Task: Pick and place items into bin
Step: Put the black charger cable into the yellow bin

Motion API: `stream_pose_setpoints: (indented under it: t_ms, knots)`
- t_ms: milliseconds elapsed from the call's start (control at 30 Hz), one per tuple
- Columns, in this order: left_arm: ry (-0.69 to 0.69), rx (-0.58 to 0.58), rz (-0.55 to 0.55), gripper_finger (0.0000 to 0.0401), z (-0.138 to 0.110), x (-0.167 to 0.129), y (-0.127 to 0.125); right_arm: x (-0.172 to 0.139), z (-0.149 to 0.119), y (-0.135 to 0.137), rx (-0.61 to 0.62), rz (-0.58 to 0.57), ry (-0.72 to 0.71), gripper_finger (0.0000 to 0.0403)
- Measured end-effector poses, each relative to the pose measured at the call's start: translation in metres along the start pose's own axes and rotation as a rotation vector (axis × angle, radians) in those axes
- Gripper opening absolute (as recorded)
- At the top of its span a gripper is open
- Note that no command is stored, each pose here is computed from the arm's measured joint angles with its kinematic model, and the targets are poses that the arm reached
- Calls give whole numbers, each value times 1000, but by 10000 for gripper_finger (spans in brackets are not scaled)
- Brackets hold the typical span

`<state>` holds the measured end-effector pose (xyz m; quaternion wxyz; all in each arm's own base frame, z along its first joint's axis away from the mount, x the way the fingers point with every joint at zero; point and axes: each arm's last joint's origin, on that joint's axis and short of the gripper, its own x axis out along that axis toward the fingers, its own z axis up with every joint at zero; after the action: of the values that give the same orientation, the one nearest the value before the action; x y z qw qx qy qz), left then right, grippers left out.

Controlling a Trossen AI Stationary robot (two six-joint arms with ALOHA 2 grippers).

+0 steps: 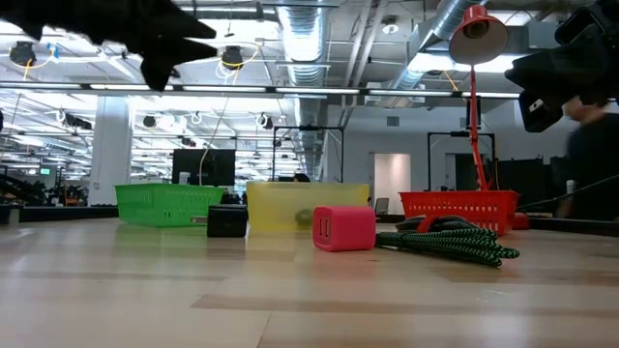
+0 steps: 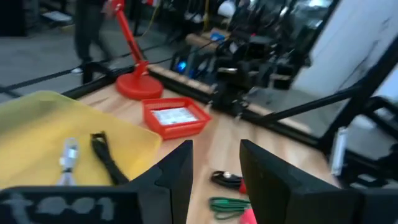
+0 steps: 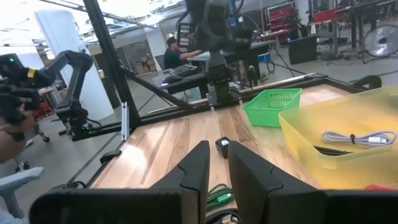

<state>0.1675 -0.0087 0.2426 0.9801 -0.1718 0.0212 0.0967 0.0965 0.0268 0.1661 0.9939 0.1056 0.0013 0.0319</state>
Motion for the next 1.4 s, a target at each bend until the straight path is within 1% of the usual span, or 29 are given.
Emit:
stream_pose_setpoints:
  t_ms: [67, 200, 367, 467, 500, 567, 667, 733, 833, 1000, 1133, 1267, 1400]
  knots:
    - [-20, -11, -27, 119, -11, -7, 3, 0, 0, 0, 0, 0, 1, 54]
    - [-33, -16, -59, 119, -22, -15, 6, 0, 0, 0, 0, 0, 0, 54]
    - [8, -3, -60, 119, -36, -18, 9, 0, 0, 0, -1, -1, -1, 54]
    - [43, -8, -51, 119, -39, -18, 10, 0, 0, -1, -53, -24, -7, 54]
    - [59, -7, -45, 119, -41, -18, 10, 0, 0, -1, -52, -29, -9, 54]
    - [89, -13, -33, 119, -44, -18, 12, 0, 3, -1, -9, -26, -30, 54]
    - [125, -39, -16, 119, -47, -19, 13, 0, 10, 1, 107, -5, -109, 54]
    - [145, -79, -4, 119, -49, -19, 14, -1, 16, 1, 177, 13, -162, 54]
    - [173, -114, 22, 119, -53, -20, 16, -2, 21, 2, 241, 25, -204, 54]
    - [243, -79, 56, 119, -60, -21, 19, 0, 27, 4, 378, 10, -165, 54]
    - [290, -61, 79, 119, -64, -22, 21, 10, 29, 5, 448, -84, -78, 54]
    - [303, -56, 85, 119, -65, -23, 22, 25, 38, 11, 470, -163, 44, 54]
    - [300, -53, 78, 119, -65, -23, 21, 50, 51, 22, 444, -229, 171, 54]
